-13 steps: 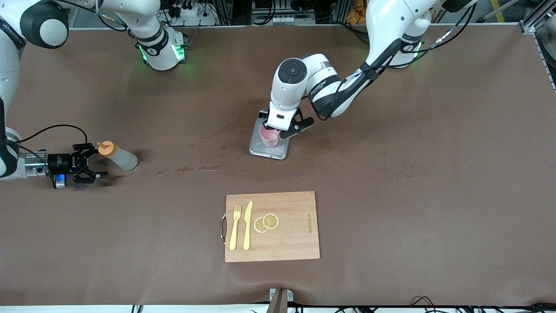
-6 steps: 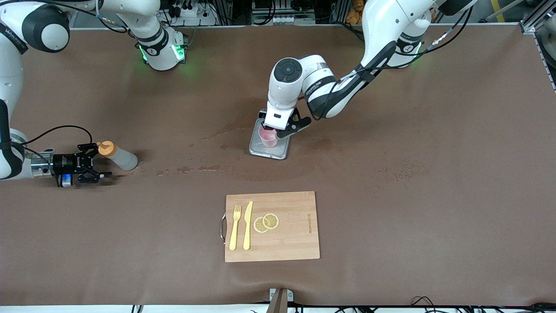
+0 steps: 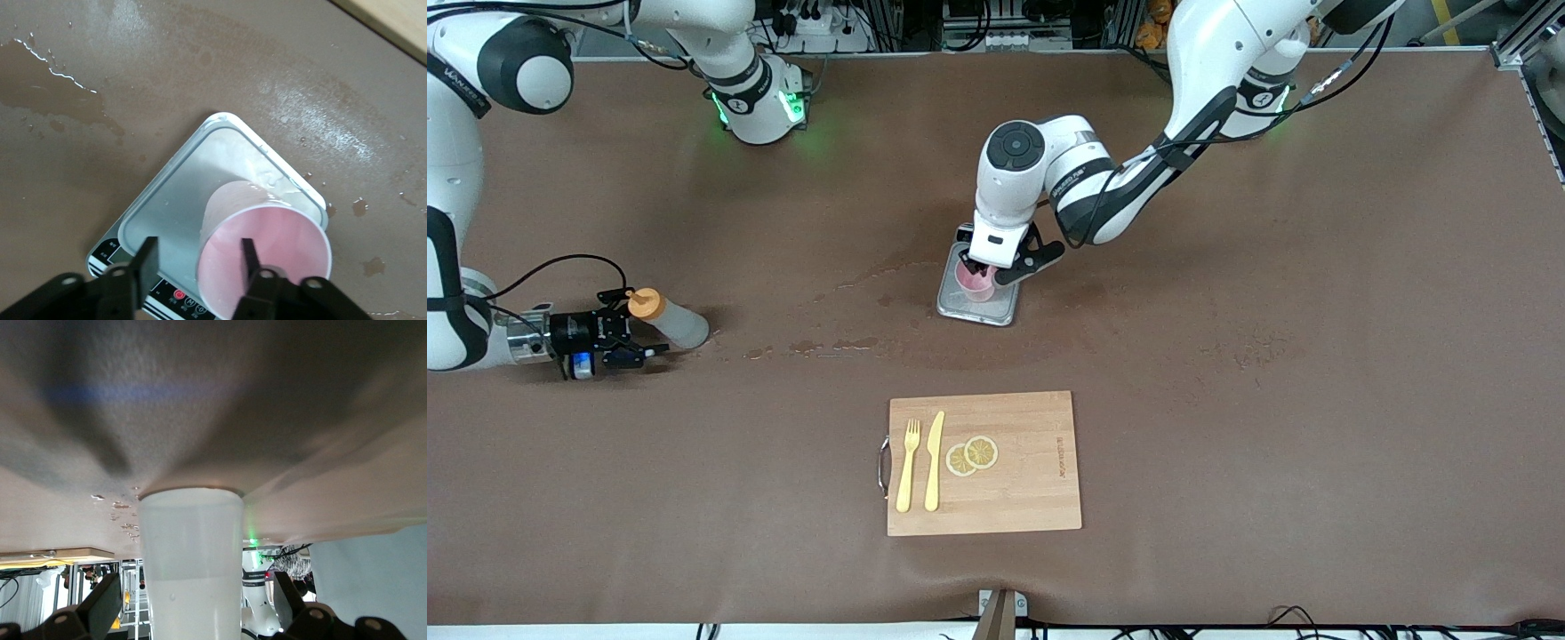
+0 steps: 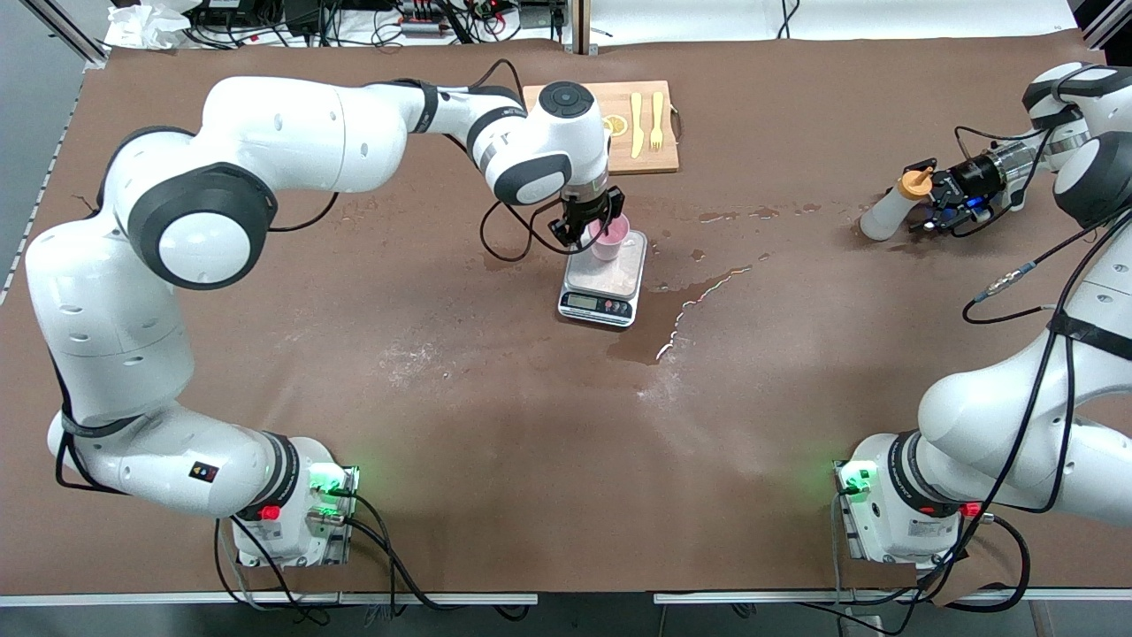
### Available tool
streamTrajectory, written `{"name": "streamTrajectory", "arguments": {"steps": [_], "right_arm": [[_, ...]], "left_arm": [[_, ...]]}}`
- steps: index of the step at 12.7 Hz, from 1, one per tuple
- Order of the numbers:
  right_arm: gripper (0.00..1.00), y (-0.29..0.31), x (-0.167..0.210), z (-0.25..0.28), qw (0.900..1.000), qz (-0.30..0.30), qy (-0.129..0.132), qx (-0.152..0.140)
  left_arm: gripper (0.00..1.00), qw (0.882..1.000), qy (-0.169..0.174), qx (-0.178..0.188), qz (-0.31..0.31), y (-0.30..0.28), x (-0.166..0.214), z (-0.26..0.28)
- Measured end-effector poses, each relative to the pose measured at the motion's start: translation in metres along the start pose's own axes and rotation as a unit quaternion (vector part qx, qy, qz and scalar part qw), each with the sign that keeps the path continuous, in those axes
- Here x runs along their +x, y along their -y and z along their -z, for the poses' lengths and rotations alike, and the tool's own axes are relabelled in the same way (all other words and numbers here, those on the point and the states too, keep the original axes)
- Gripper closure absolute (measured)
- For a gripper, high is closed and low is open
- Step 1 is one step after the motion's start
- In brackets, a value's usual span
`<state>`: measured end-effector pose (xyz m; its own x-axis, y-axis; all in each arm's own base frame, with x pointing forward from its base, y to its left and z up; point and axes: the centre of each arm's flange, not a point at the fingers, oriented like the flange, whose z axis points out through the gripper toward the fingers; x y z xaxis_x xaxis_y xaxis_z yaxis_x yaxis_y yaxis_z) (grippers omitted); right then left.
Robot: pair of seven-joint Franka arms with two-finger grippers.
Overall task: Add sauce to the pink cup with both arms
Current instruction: 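Release the cup with the left gripper while the right gripper inverts the bottle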
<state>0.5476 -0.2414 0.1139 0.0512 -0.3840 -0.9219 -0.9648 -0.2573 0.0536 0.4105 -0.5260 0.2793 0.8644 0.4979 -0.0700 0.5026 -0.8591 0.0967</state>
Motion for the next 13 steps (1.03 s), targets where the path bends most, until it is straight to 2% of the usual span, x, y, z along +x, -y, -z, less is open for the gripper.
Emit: {"name": "streamTrajectory", "arguments": {"steps": [3,4,8,11,13], "right_arm": [[0.00,0.005,-0.003,-0.010,1.000,0.003,0.007,-0.010],[0.00,0.006,-0.002,-0.012,1.000,0.003,0.009,-0.012],[0.04,0.004,0.005,-0.023,1.000,-0.003,0.016,-0.018],[0.08,0.005,0.007,-0.026,1.000,-0.003,0.018,-0.020],[0.32,0.005,0.006,-0.024,1.000,-0.002,0.017,-0.019]], "left_arm": [[0.04,1.000,-0.016,-0.006,0.011,-0.004,0.018,0.024],[0.00,0.999,-0.028,-0.003,0.017,-0.004,0.028,0.041],[0.00,0.996,-0.079,0.018,0.032,0.007,0.088,0.126],[0.00,0.996,-0.085,0.034,0.009,0.027,0.156,0.169],[0.00,0.995,-0.079,0.049,-0.023,0.049,0.204,0.182]]}}
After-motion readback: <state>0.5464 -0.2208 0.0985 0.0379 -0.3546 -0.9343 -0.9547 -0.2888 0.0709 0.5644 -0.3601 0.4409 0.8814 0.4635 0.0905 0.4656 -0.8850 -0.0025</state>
